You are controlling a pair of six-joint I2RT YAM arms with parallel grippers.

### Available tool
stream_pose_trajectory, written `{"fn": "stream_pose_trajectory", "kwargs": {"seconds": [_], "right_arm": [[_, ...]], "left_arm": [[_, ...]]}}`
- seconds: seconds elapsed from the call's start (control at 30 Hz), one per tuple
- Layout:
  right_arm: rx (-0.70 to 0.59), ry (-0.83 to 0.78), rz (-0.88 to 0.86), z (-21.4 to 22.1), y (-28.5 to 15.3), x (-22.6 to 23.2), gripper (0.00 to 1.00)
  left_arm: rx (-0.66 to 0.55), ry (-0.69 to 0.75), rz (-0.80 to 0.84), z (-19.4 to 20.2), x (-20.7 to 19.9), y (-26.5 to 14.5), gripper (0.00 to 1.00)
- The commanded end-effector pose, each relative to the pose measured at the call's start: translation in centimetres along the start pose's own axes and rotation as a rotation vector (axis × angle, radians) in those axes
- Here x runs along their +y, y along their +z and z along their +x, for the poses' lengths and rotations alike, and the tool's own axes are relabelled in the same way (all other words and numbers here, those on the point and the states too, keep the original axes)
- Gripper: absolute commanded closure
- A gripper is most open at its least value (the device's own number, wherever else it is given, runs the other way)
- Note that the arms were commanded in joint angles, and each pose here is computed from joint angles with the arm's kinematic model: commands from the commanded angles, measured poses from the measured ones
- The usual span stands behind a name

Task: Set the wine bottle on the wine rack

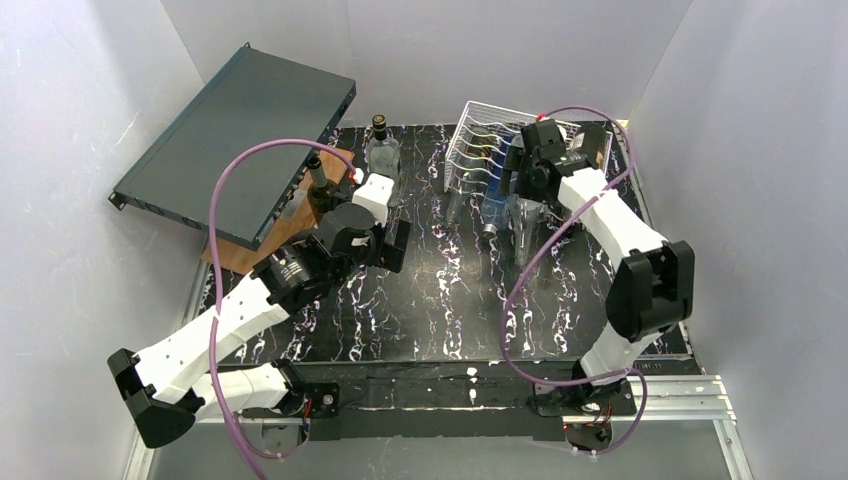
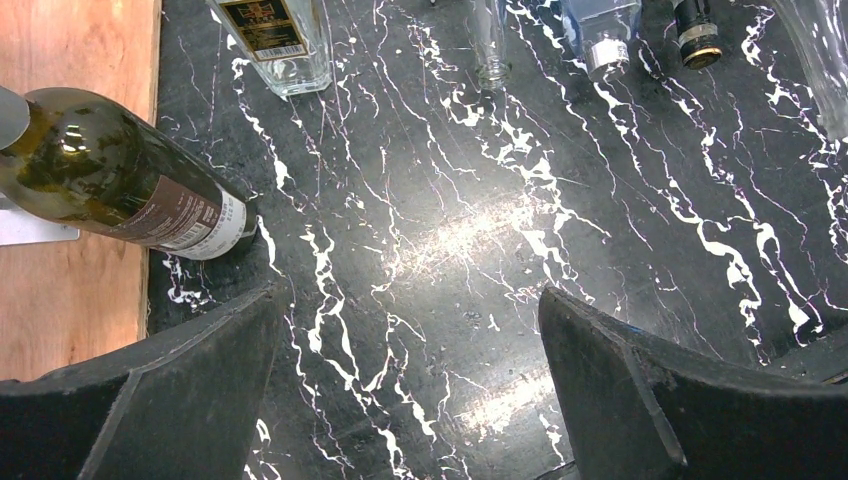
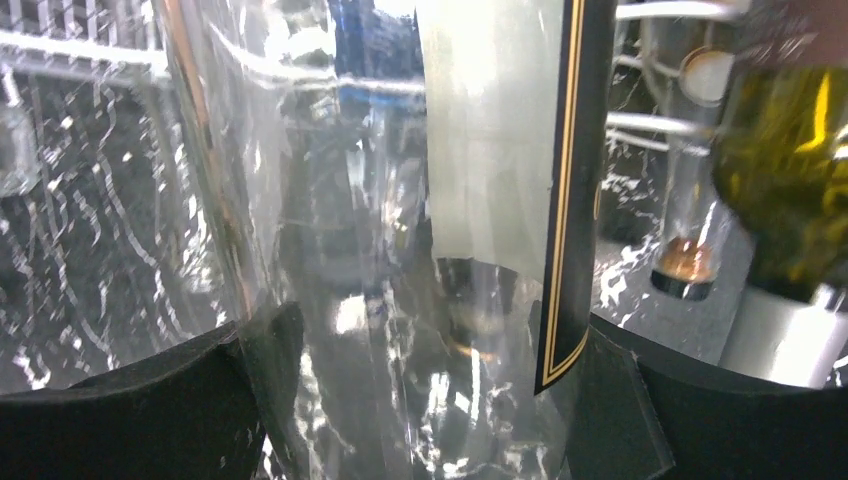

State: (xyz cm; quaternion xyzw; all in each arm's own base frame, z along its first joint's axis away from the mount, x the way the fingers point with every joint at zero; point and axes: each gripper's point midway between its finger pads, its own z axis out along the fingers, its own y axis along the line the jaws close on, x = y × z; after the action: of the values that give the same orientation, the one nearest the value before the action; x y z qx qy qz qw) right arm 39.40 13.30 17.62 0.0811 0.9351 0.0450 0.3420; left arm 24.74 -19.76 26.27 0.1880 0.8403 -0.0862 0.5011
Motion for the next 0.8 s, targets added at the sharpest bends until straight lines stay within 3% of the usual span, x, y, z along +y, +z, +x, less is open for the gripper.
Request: {"fn": "stream_pose_trajectory", "kwargs": {"seconds": [0.0,0.3,0.77], "right_arm": [[-0.186,0.037,-0.028,-7.9,-1.1,0.1,0.99],[-0.213,0.065,0.004,-12.7,1.7,-1.6,0.97],[-0.191,0.096,0.056,-14.8,5.9,-3.0,0.74]], "left_arm": [[-0.011,0.007,-0.022,-0.1,0.3,0.2,0.02],[0.012,0.032,-0.064,0.6,0.8,1.0,0.02],[0.012,0.011,-0.037,0.5,0.2,0.9,0.02]]}}
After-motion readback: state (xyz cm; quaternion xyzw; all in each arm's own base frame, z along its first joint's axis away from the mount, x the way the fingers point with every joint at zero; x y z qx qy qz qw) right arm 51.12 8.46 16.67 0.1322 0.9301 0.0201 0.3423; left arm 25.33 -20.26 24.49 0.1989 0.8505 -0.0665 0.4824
